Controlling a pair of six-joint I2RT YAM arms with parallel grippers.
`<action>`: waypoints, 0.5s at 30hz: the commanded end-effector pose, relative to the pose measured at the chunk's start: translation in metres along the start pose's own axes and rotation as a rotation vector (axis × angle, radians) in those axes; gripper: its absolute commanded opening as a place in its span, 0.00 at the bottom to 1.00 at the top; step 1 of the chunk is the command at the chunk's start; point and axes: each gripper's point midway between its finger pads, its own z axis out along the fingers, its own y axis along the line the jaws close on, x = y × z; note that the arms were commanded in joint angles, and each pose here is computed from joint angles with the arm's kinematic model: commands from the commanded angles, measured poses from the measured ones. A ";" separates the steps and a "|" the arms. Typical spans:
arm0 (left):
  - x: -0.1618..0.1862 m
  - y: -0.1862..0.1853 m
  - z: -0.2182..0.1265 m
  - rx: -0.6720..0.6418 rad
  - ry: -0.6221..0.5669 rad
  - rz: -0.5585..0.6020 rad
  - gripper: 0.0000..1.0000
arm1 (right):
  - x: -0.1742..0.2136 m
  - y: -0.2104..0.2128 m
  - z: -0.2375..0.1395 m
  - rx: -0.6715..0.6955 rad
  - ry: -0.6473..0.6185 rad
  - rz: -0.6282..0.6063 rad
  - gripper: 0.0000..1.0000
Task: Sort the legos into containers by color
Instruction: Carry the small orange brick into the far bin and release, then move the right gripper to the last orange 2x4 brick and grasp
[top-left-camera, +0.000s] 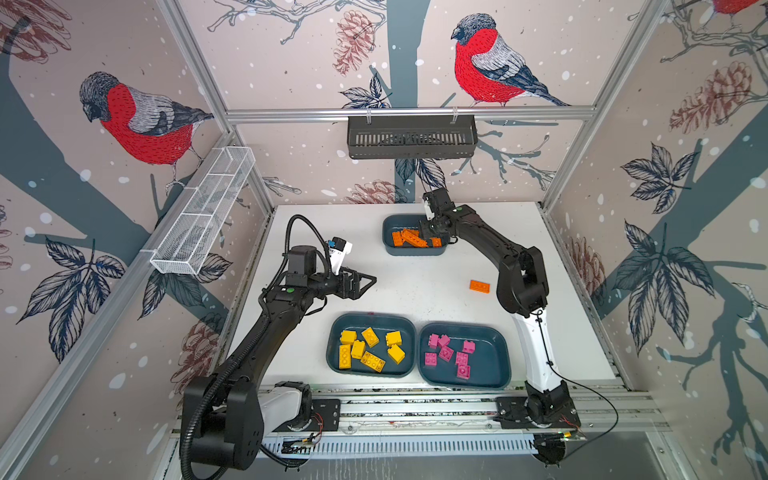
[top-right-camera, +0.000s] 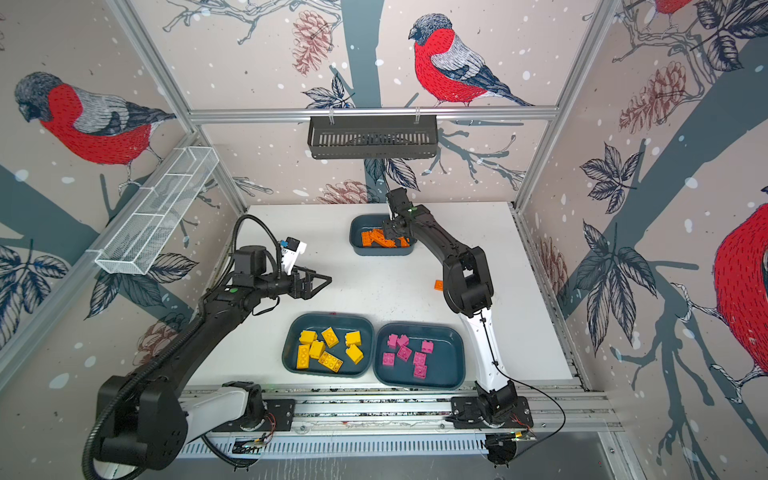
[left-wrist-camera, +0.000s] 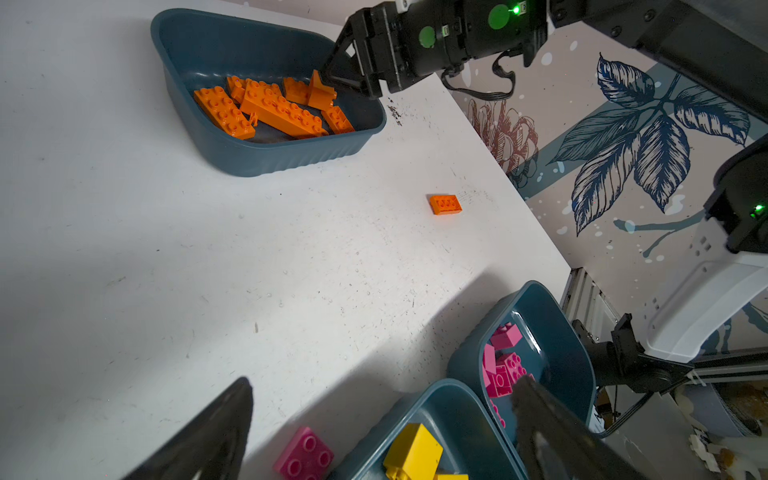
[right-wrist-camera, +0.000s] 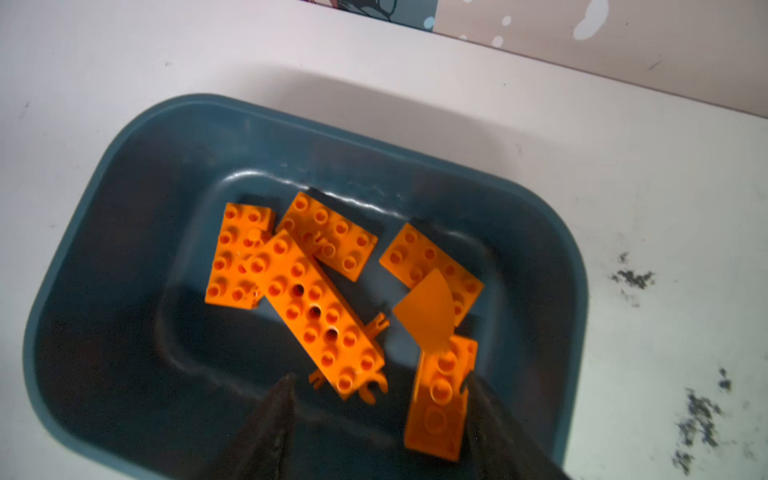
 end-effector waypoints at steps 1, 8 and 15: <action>-0.001 -0.001 0.001 0.019 -0.004 0.014 0.96 | 0.011 -0.009 -0.028 -0.009 0.017 -0.012 0.68; 0.000 0.000 0.004 0.030 0.004 0.004 0.96 | 0.096 -0.039 -0.075 -0.014 0.169 -0.121 0.70; 0.001 0.000 0.006 0.045 0.010 -0.006 0.96 | 0.158 -0.070 -0.092 -0.027 0.191 -0.402 0.71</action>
